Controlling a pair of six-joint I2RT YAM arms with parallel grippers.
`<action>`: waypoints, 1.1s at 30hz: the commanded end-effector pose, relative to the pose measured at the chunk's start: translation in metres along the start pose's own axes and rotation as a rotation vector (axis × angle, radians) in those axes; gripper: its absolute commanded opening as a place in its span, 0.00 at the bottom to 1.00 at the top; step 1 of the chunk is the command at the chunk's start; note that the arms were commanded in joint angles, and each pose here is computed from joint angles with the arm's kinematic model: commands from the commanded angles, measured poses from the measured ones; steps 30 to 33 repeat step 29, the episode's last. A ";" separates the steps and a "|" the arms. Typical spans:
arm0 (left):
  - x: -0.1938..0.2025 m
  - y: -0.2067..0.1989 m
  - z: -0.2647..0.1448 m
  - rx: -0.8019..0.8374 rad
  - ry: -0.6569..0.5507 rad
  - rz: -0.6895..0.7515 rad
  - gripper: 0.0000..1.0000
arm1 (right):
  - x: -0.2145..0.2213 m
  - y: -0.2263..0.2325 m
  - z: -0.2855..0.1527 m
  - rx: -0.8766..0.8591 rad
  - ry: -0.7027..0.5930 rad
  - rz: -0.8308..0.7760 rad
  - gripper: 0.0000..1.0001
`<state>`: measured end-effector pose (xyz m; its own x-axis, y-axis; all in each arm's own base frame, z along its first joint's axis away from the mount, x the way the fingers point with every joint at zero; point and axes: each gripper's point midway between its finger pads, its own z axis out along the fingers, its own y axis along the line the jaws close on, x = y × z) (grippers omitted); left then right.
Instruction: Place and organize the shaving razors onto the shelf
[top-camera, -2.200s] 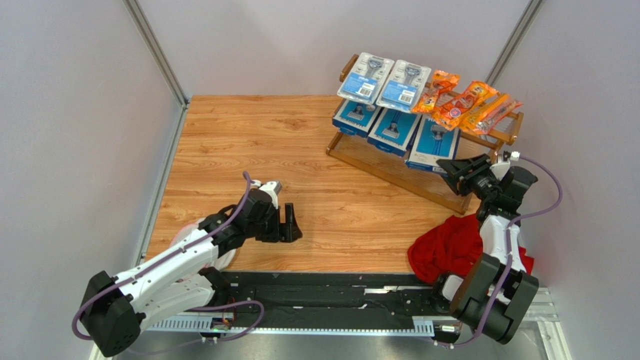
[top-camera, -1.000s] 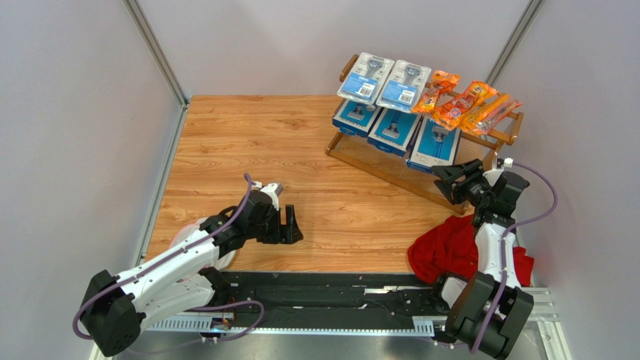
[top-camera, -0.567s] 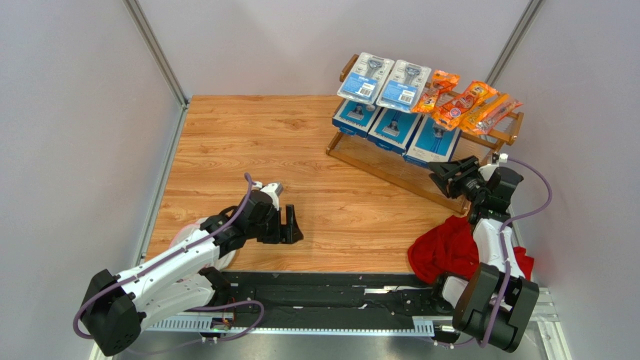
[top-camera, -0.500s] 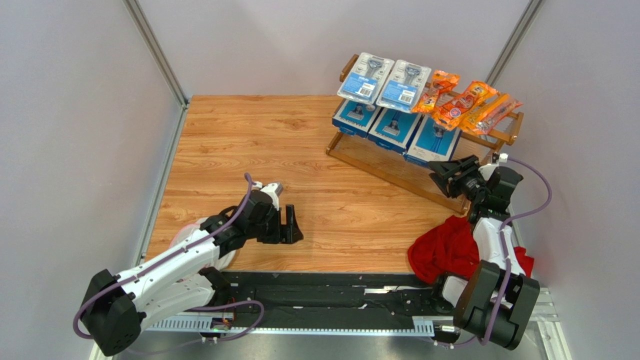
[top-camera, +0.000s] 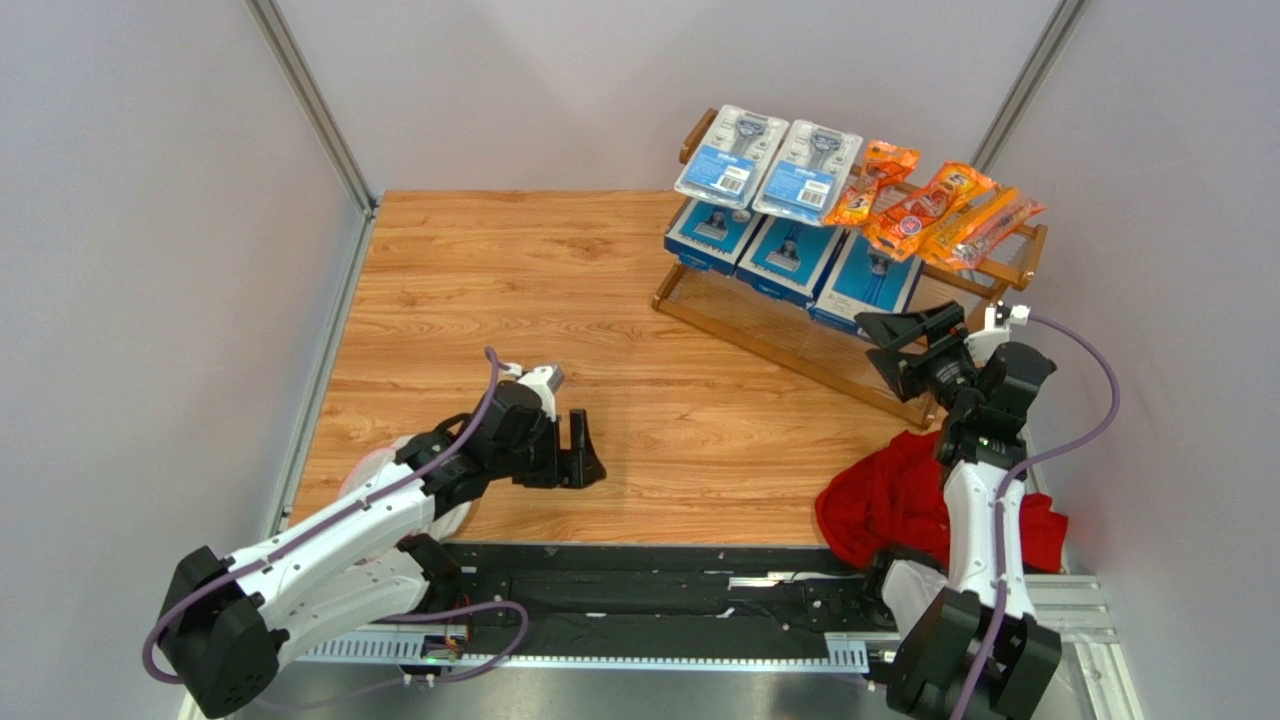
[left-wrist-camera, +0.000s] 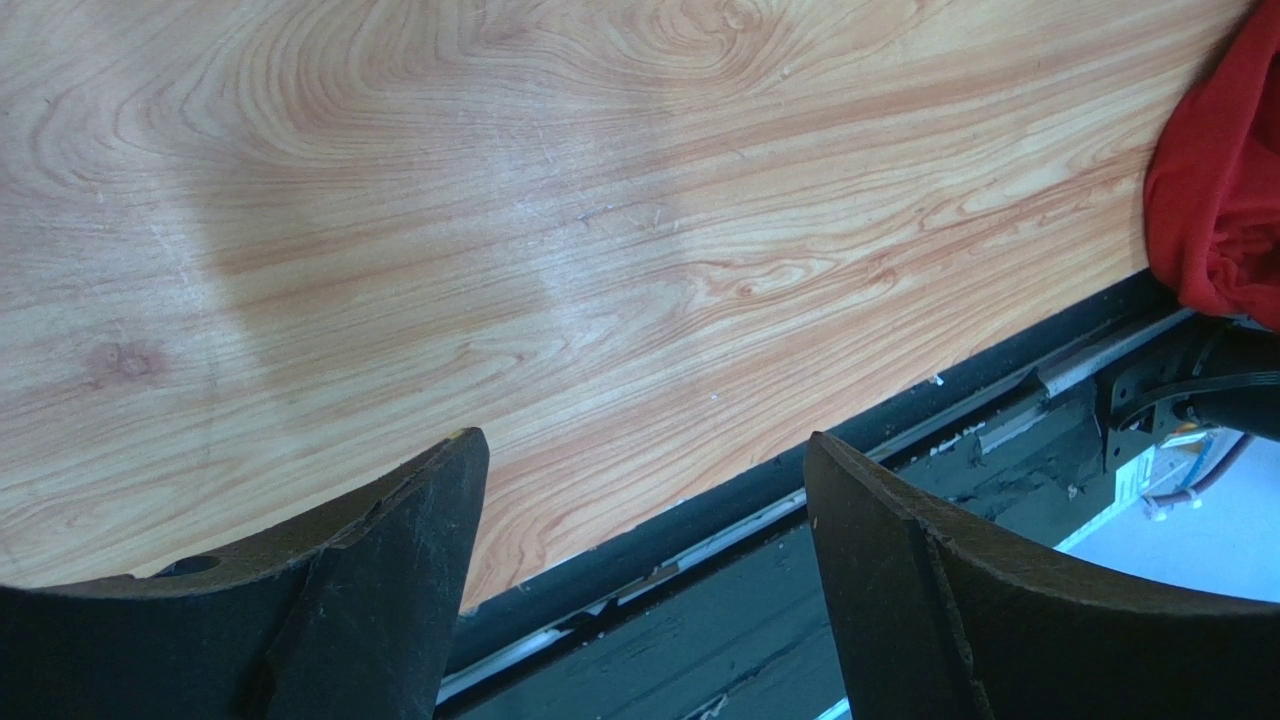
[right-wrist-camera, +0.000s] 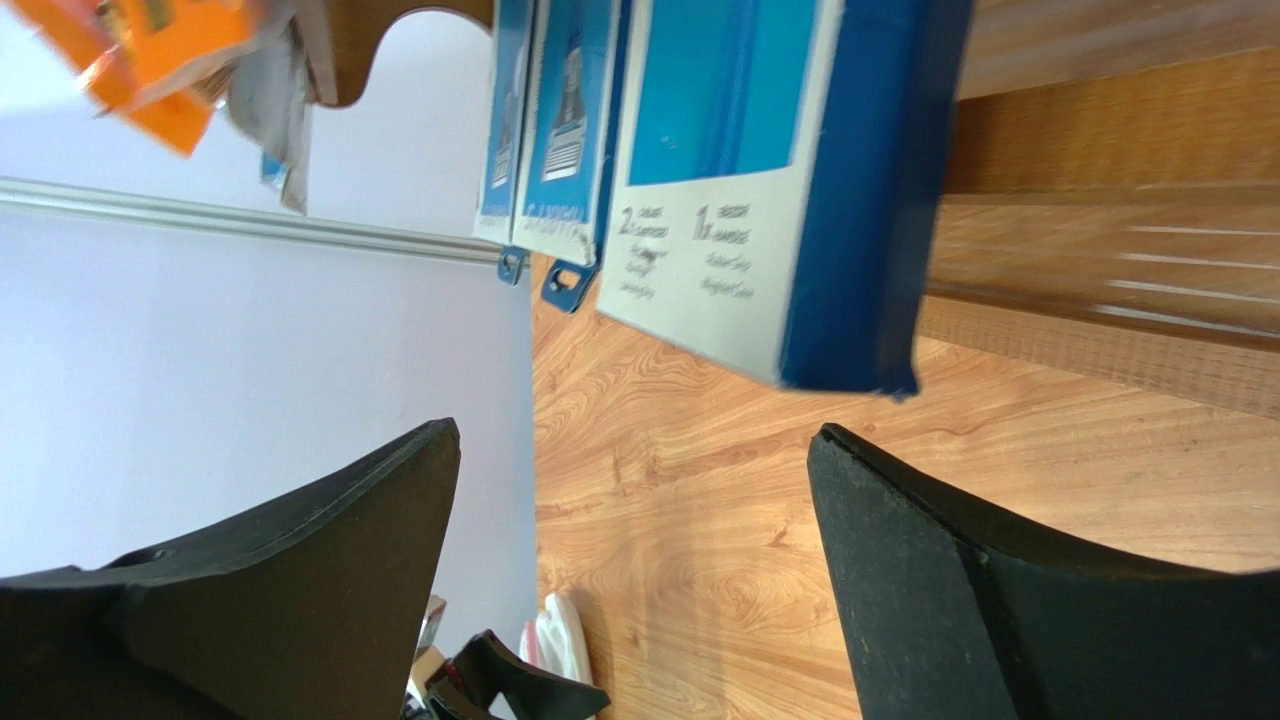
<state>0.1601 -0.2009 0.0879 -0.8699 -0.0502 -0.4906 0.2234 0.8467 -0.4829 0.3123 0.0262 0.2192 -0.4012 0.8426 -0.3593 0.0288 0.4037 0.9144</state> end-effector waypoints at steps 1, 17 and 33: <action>-0.015 -0.015 -0.016 0.055 -0.055 0.029 0.87 | 0.010 0.006 -0.013 0.021 0.010 -0.037 0.91; -0.082 -0.066 -0.104 0.123 -0.222 0.211 0.96 | 0.061 0.092 -0.057 -0.050 0.055 -0.244 1.00; -0.108 -0.090 -0.148 0.167 -0.308 0.282 0.99 | 0.101 0.118 -0.056 -0.003 0.146 -0.426 1.00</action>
